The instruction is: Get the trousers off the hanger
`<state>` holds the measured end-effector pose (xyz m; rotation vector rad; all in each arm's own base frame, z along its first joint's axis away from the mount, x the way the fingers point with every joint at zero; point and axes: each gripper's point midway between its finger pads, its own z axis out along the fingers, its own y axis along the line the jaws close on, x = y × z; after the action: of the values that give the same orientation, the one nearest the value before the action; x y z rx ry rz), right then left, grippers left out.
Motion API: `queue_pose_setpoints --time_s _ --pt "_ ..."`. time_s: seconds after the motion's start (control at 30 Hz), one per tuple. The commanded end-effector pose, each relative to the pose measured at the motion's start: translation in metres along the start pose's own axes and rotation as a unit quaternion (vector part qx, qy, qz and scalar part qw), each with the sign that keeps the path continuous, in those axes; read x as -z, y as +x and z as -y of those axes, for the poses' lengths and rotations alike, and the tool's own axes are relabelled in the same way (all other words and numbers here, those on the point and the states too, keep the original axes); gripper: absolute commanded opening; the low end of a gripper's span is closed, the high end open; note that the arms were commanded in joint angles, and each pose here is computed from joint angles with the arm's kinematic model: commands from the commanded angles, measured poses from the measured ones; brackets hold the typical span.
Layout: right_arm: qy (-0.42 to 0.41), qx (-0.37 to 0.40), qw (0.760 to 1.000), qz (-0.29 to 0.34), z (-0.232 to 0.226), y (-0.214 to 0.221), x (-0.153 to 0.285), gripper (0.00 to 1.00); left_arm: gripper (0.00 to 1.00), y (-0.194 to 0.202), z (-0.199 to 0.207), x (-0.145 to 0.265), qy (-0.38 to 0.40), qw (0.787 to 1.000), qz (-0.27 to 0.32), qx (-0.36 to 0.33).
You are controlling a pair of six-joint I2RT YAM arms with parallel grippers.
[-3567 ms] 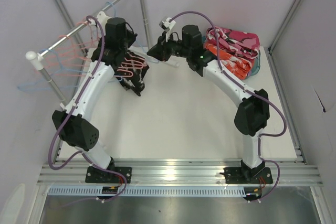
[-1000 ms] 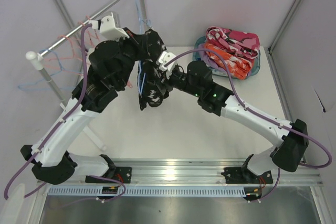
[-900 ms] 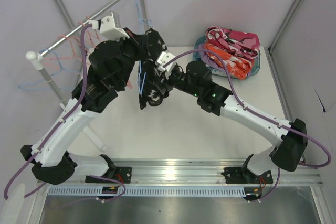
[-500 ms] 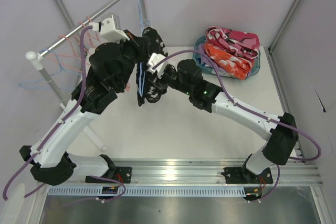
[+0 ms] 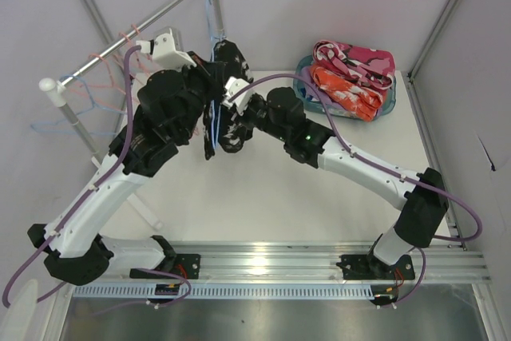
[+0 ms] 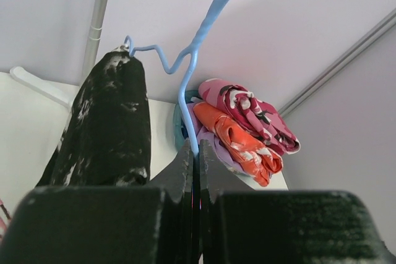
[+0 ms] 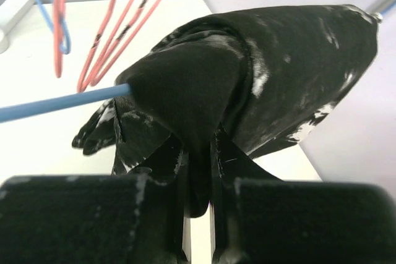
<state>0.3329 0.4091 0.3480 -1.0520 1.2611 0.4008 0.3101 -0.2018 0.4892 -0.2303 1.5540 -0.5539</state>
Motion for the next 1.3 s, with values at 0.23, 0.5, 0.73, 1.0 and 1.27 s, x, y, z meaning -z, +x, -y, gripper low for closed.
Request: queue_pose_setpoints --time_s 0.23,0.5,0.73,1.0,1.27 --pt "0.151 0.021 0.982 0.115 0.103 -0.109 0.04 0.0 0.0 -0.04 0.001 0.025 0.015 0.995 0.062 0.081" --pt "0.17 0.012 0.972 0.164 0.12 -0.152 0.063 0.0 0.0 -0.008 -0.023 0.015 -0.034 0.997 0.039 0.065" --pt "0.148 0.033 0.973 0.177 0.119 -0.177 0.075 0.0 0.0 0.011 -0.047 0.009 -0.065 0.996 0.027 0.062" --pt "0.118 0.05 0.983 0.129 0.112 -0.167 0.068 0.0 0.0 0.012 -0.072 0.008 -0.086 0.995 0.032 0.048" --pt "0.075 0.059 0.988 0.118 0.102 -0.173 0.063 0.0 0.0 0.002 -0.084 0.006 -0.124 0.991 0.037 -0.015"
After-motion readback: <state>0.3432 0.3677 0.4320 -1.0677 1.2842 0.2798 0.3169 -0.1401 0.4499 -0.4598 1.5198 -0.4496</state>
